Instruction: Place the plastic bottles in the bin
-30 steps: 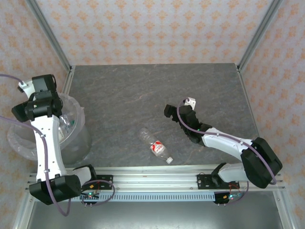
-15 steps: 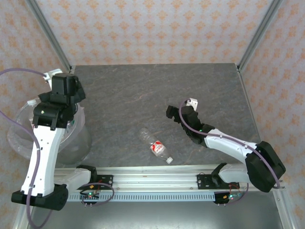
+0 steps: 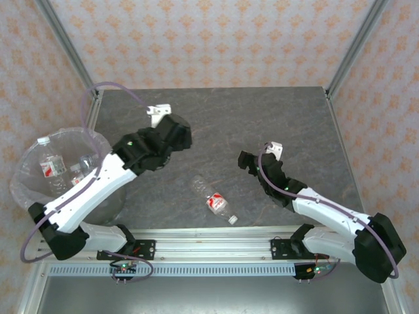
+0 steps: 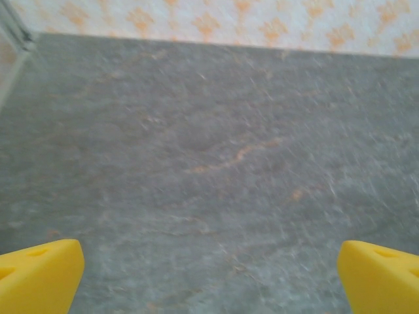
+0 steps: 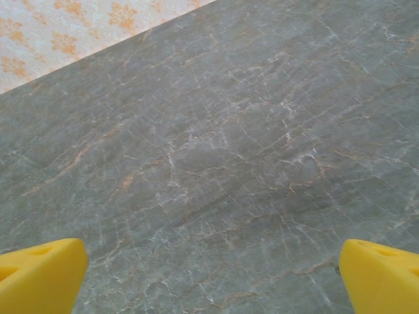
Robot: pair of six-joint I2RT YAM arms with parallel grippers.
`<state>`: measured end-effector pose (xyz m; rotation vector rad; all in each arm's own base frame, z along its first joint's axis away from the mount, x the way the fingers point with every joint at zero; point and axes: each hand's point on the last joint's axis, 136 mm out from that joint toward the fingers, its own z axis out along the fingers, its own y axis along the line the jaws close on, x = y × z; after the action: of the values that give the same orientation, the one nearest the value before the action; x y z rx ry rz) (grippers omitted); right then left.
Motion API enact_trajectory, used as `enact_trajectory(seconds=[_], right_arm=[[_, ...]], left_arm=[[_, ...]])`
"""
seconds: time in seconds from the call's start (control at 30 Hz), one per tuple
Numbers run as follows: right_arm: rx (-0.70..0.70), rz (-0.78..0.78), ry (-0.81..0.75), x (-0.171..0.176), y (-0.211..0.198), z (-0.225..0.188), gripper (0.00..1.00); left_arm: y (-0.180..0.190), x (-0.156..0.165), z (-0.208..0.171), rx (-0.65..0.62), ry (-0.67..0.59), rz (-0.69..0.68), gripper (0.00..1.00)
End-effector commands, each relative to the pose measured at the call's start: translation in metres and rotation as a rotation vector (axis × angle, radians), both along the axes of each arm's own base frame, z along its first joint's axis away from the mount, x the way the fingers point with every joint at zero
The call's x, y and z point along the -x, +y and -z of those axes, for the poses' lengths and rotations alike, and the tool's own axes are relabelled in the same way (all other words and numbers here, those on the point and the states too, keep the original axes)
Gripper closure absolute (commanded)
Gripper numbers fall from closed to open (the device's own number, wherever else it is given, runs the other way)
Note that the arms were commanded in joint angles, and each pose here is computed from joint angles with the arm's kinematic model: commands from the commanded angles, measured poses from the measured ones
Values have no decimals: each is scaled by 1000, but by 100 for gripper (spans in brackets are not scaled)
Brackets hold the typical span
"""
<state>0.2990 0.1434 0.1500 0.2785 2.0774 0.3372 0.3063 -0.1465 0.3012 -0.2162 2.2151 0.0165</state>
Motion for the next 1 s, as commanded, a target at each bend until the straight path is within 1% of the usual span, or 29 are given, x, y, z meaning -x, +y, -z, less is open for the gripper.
enact_trajectory(seconds=[0.0,0.1,0.23,0.37,0.47,0.63,0.7,0.77,0.87,0.97], right_arm=[[29,46,14,6,-15,5,1],[28,58,19,10,-20,11,1],[10,74,22,15,-24,19,1],[6,71,24,17,-26,23,1],[6,65,23,19,-26,25,1],[-19,48,16,20,-23,27,1],[-27,47,12,21,-23,28,1],[-33,46,11,23,-24,30,1],[-55,56,4,25,-26,31,1],[-81,56,-8,29,-28,31,1]], left_arm=[[-16,7,26,134,55,-60,0],[-28,21,60,223,161,-50,0],[-21,45,95,291,257,-110,0],[-33,65,131,390,358,-132,0],[-44,71,146,394,412,-135,0],[-74,70,155,419,401,-104,0],[-88,72,167,444,415,-108,0],[-104,77,186,459,470,-116,0],[-120,80,203,428,556,-121,0],[-126,77,206,403,545,-141,0]])
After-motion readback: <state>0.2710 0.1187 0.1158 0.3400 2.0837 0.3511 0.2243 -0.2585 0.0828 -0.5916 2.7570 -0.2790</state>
